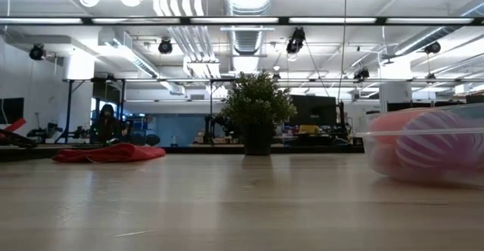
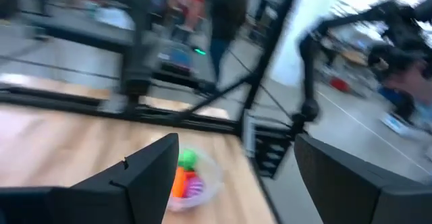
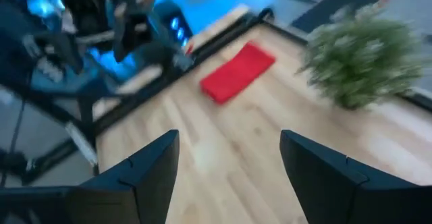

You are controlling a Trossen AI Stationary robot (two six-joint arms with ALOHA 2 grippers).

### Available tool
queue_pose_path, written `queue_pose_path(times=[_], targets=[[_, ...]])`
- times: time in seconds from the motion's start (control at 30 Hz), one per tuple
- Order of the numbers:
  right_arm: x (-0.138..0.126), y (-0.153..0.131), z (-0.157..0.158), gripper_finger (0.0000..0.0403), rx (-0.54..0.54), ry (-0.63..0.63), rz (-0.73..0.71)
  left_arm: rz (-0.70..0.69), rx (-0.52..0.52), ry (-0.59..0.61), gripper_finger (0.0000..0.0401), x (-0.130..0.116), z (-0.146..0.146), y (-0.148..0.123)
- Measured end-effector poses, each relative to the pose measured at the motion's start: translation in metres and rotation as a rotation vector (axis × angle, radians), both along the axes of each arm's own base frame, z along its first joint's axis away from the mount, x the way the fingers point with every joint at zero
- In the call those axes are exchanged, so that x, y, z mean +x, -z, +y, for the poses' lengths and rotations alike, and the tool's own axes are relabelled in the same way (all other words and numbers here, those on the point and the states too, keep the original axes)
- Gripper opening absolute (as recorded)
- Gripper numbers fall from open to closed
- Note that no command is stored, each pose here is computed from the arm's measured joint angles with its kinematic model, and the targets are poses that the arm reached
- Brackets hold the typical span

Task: Pick and placing Produce into tupperware
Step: Return to Home Position

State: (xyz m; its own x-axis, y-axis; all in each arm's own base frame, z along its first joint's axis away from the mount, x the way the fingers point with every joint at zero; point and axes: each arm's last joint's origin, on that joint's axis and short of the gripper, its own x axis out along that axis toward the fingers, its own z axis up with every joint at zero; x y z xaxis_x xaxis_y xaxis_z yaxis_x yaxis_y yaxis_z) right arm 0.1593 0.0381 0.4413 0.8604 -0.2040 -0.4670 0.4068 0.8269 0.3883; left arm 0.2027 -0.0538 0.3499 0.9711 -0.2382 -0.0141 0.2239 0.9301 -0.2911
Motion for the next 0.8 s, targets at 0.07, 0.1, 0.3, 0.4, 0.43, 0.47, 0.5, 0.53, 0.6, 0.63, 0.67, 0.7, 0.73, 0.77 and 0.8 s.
queue_pose_path(times=[0.07,0.1,0.3,0.4,0.43,0.47,0.5,0.53,0.6,0.63,0.67,0.7,0.73,0.77,0.8], targets=[[-0.019,0.003,-0.006,0.0249,-0.009,0.013,-0.046,-0.027,-0.019,-0.061,0.028,-0.02,0.009,0.008],[-0.028,0.004,-0.009,0.0249,-0.015,0.007,-0.074,-0.047,-0.025,-0.081,0.028,-0.029,0.012,0.011],[-0.057,0.013,-0.018,0.0249,-0.132,-0.076,-0.381,-0.17,-0.019,-0.204,0.028,-0.079,0.03,0.025],[-0.063,0.029,-0.02,0.0249,-0.238,-0.094,-0.479,-0.172,-0.013,-0.267,0.028,-0.088,0.034,0.04],[-0.065,0.036,-0.021,0.0249,-0.257,-0.098,-0.498,-0.182,-0.017,-0.284,0.028,-0.092,0.035,0.044],[-0.068,0.045,-0.022,0.0249,-0.263,-0.101,-0.498,-0.196,-0.023,-0.297,0.028,-0.098,0.037,0.047],[-0.07,0.056,-0.023,0.0249,-0.261,-0.098,-0.487,-0.198,-0.029,-0.308,0.028,-0.102,0.038,0.052],[-0.073,0.066,-0.024,0.0249,-0.25,-0.092,-0.479,-0.202,-0.038,-0.316,0.028,-0.105,0.039,0.058],[-0.077,0.084,-0.025,0.0249,-0.235,-0.084,-0.485,-0.207,-0.062,-0.334,0.028,-0.11,0.041,0.068],[-0.078,0.091,-0.025,0.0249,-0.228,-0.084,-0.5,-0.207,-0.07,-0.334,0.028,-0.113,0.042,0.073],[-0.08,0.097,-0.026,0.0249,-0.222,-0.087,-0.527,-0.215,-0.079,-0.333,0.028,-0.115,0.042,0.077],[-0.082,0.102,-0.026,0.0249,-0.221,-0.092,-0.548,-0.223,-0.088,-0.333,0.028,-0.117,0.043,0.081],[-0.084,0.108,-0.027,0.0249,-0.223,-0.096,-0.56,-0.23,-0.099,-0.333,0.028,-0.119,0.043,0.085],[-0.086,0.114,-0.027,0.0249,-0.222,-0.093,-0.568,-0.23,-0.103,-0.333,0.028,-0.121,0.044,0.089],[-0.087,0.121,-0.028,0.0249,-0.223,-0.09,-0.564,-0.231,-0.108,-0.333,0.028,-0.122,0.044,0.095]])
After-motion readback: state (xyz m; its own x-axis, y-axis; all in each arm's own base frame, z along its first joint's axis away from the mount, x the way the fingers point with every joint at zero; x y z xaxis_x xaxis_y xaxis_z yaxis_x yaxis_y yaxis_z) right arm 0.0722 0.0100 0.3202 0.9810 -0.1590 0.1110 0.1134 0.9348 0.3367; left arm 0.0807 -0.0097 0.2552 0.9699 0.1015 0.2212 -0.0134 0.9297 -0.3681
